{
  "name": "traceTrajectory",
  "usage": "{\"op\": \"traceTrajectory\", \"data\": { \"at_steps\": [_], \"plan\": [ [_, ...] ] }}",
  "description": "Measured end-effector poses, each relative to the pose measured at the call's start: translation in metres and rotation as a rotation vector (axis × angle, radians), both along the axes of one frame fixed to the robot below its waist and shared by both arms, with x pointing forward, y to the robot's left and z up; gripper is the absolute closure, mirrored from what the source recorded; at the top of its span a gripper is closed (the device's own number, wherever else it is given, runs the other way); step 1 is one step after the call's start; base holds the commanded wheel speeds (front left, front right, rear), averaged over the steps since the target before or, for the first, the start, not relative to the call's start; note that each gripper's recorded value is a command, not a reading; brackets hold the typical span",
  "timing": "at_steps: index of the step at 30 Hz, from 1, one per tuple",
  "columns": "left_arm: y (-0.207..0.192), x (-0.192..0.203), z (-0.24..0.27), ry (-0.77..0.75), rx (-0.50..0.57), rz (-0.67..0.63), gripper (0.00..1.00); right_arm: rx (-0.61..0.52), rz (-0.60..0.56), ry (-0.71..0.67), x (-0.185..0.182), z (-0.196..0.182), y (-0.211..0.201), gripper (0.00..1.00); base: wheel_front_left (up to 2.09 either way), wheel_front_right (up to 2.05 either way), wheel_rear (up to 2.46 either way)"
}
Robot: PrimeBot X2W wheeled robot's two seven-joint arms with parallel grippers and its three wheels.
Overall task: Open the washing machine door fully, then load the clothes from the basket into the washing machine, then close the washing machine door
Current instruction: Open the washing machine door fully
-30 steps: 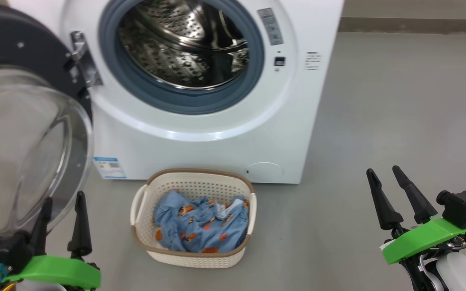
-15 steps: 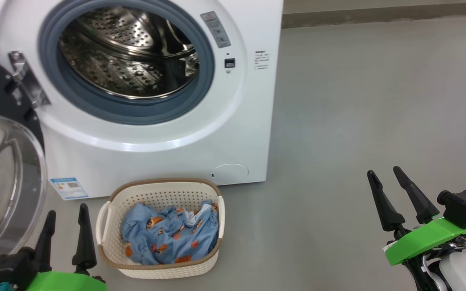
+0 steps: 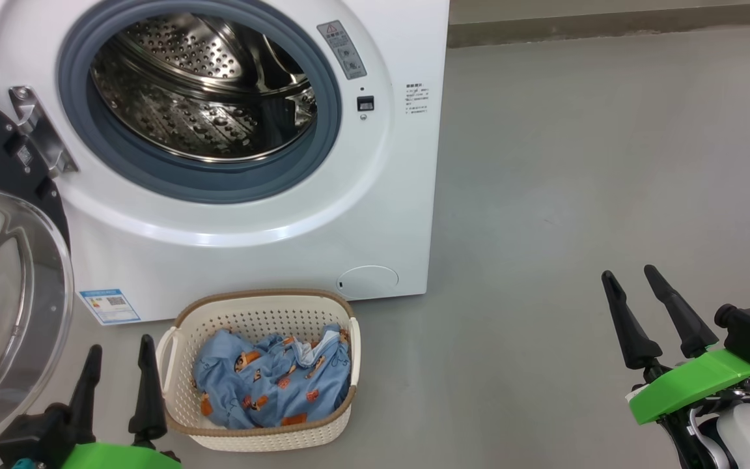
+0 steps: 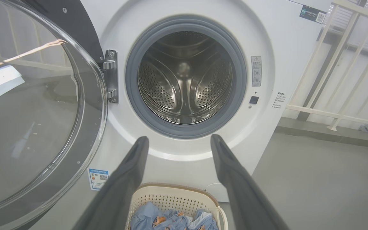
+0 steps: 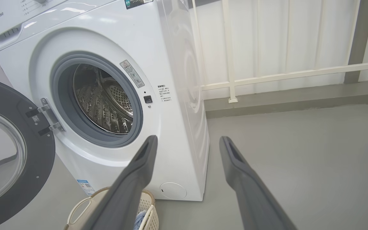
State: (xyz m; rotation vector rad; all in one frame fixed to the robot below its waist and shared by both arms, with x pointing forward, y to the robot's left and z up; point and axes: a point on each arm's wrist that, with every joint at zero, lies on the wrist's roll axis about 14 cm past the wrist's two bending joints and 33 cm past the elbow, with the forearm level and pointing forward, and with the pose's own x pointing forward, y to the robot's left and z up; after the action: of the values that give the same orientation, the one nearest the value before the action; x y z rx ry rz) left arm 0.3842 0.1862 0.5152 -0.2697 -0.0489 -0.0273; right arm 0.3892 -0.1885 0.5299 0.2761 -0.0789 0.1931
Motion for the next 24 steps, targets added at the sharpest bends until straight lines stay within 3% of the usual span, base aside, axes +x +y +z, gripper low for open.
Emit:
{"op": "traceTrajectory", "data": {
  "at_steps": [24],
  "plan": [
    [-0.0008,-0.0057,-0.0097,0.025,0.015,-0.01,0.0,0.0,-0.001,0.0,0.0009,0.0002,0.0002,0.0,0.0,0.0,0.0]
  ]
}}
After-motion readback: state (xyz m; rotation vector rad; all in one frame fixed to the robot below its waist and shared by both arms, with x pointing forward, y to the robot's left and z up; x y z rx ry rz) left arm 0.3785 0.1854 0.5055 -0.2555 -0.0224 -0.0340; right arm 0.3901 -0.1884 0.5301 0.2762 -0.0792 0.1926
